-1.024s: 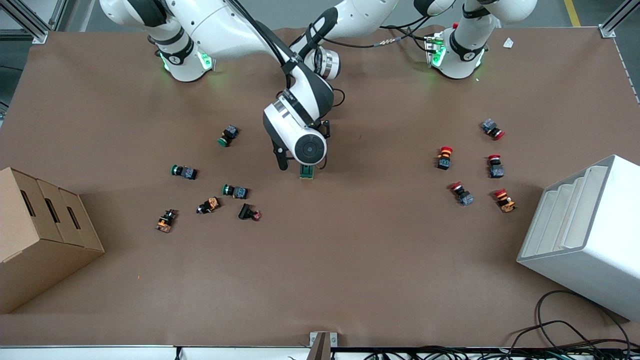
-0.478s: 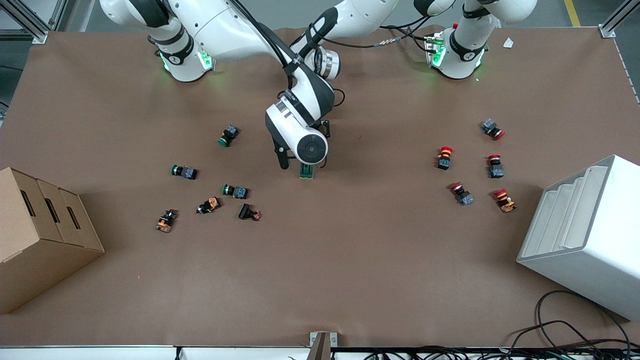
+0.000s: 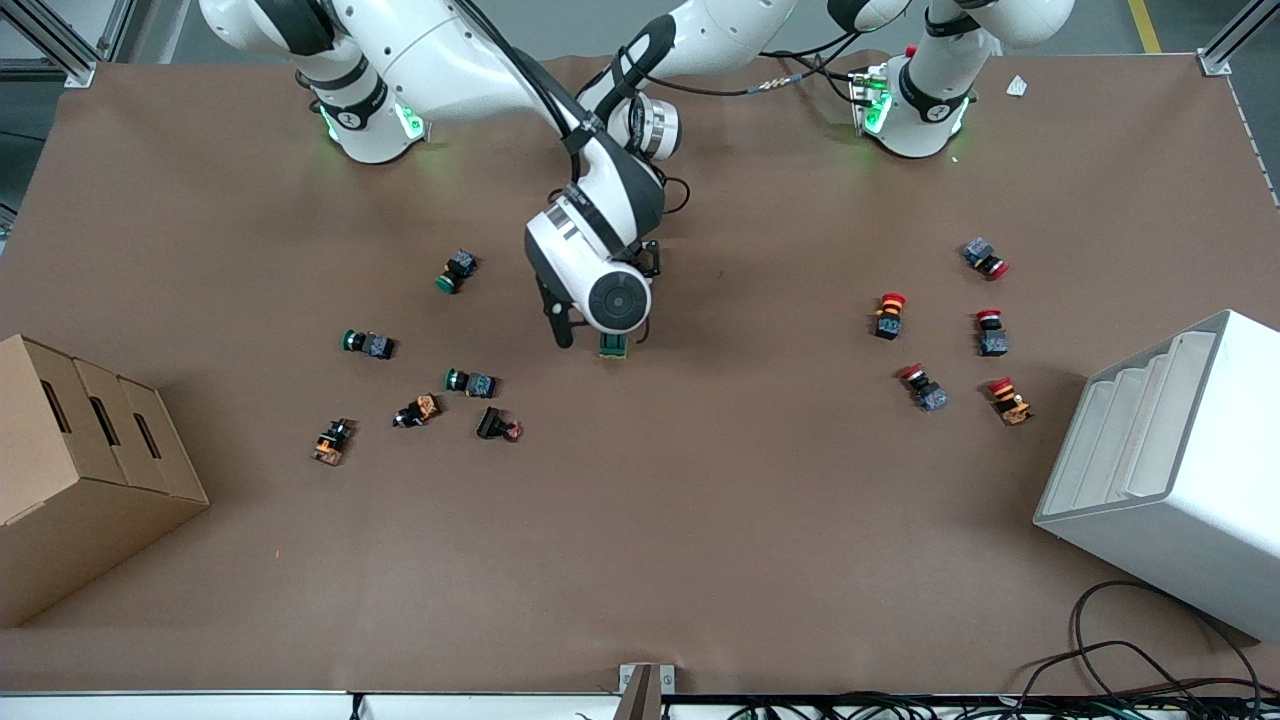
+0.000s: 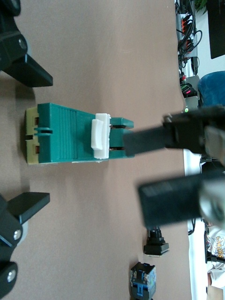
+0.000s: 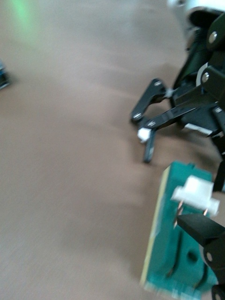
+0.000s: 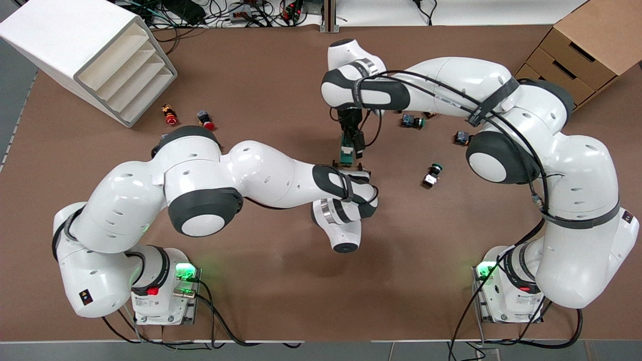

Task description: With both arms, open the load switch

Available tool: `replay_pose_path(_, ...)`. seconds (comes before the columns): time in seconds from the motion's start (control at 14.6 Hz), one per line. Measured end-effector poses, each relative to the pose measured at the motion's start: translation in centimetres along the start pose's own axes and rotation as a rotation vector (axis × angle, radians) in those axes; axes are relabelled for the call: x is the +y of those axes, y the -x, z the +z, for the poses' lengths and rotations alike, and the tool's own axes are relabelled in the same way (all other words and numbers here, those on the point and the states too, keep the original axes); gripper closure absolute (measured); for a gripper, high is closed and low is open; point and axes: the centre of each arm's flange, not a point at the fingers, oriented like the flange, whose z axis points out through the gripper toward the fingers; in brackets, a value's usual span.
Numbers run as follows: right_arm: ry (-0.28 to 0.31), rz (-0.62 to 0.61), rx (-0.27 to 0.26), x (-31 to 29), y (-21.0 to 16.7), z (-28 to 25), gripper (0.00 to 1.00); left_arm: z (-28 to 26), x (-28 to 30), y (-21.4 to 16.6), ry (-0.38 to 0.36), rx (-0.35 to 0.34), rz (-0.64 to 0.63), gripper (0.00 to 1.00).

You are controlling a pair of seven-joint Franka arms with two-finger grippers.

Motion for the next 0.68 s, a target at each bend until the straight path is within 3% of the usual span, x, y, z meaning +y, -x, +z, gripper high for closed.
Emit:
replay_pose_path(0.14,-0.043,-0.087,0.017,-1.1,-4.6,-2.9,0.0,0.0,0.0,0.0,0.0,0.0,0.0,0.0)
replay_pose_path(0.41,-0.122,-0.361,0.028,-0.1,-17.8,-11.6,0.0,0.0,0.0,0.0,-0.001,0.002,0.003,0.0)
replay_pose_path(0.68,-0.169,-0.701,0.099,3.3,-29.2,-17.6,0.0,0.0,0.0,0.0,-0.001,0.004,0.023,0.0)
